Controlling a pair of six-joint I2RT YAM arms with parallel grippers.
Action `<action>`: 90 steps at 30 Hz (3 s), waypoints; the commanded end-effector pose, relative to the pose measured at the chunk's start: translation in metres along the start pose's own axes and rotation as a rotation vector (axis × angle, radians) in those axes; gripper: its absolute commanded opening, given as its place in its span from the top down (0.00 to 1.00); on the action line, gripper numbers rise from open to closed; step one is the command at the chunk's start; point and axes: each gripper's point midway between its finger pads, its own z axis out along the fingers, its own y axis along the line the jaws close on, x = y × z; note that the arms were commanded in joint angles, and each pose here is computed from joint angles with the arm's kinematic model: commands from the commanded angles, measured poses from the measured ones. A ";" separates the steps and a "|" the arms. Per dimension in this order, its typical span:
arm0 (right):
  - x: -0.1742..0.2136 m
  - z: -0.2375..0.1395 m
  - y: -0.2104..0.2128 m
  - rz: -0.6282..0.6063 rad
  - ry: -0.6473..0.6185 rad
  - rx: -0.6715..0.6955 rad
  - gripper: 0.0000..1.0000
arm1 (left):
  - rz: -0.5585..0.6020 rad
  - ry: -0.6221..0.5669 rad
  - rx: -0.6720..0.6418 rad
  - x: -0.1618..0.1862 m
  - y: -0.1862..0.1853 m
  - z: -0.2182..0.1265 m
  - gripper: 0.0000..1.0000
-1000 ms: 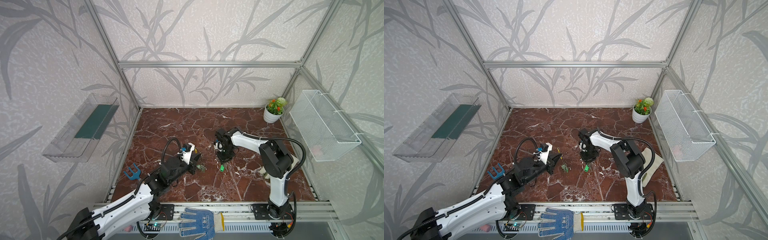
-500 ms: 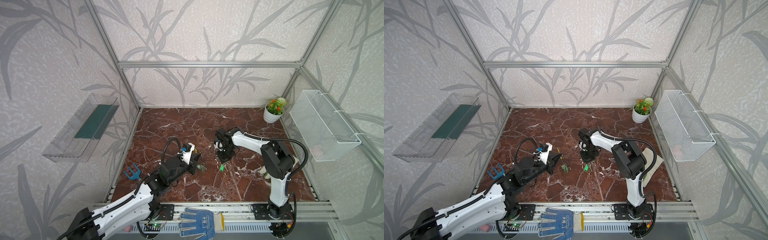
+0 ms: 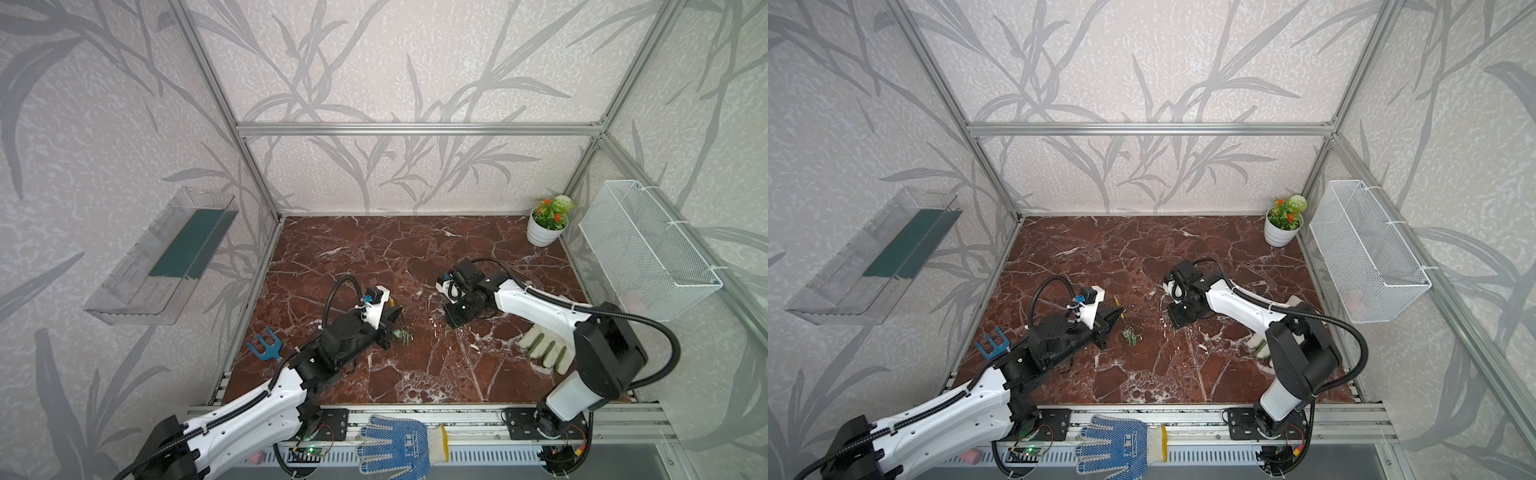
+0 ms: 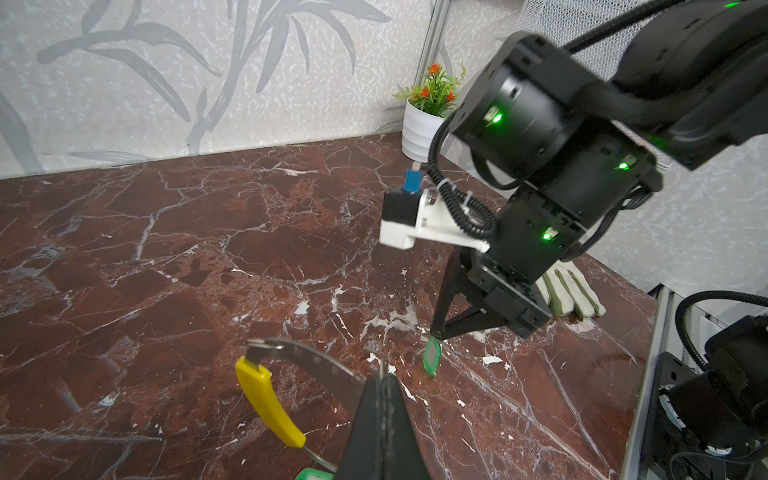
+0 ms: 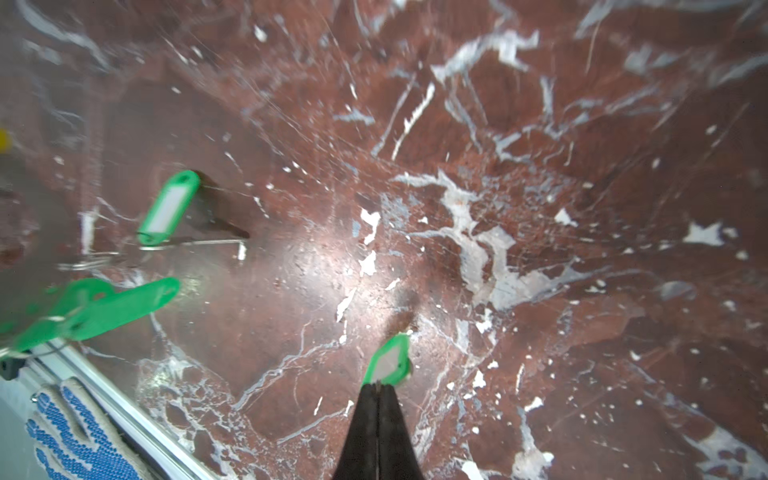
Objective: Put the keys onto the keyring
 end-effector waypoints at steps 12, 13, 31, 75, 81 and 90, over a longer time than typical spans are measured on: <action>-0.055 -0.083 0.032 -0.128 -0.664 -0.139 1.00 | 0.047 -0.067 -0.046 -0.016 0.006 0.000 1.00; -0.056 -0.087 0.035 -0.142 -0.691 -0.153 1.00 | 0.046 -0.066 -0.044 -0.016 0.005 -0.001 1.00; -0.058 -0.151 0.105 -0.641 -1.205 -0.359 1.00 | 0.010 -0.008 0.034 -0.043 -0.019 -0.001 1.00; -0.027 -0.143 0.116 -0.743 -1.377 -0.372 1.00 | -0.059 0.090 0.146 -0.054 -0.062 0.008 1.00; -0.024 -0.143 0.118 -0.773 -1.388 -0.352 1.00 | -0.067 0.106 0.155 -0.051 -0.064 0.013 1.00; -0.024 -0.143 0.117 -0.786 -1.398 -0.322 1.00 | -0.066 0.114 0.167 -0.050 -0.067 0.015 1.00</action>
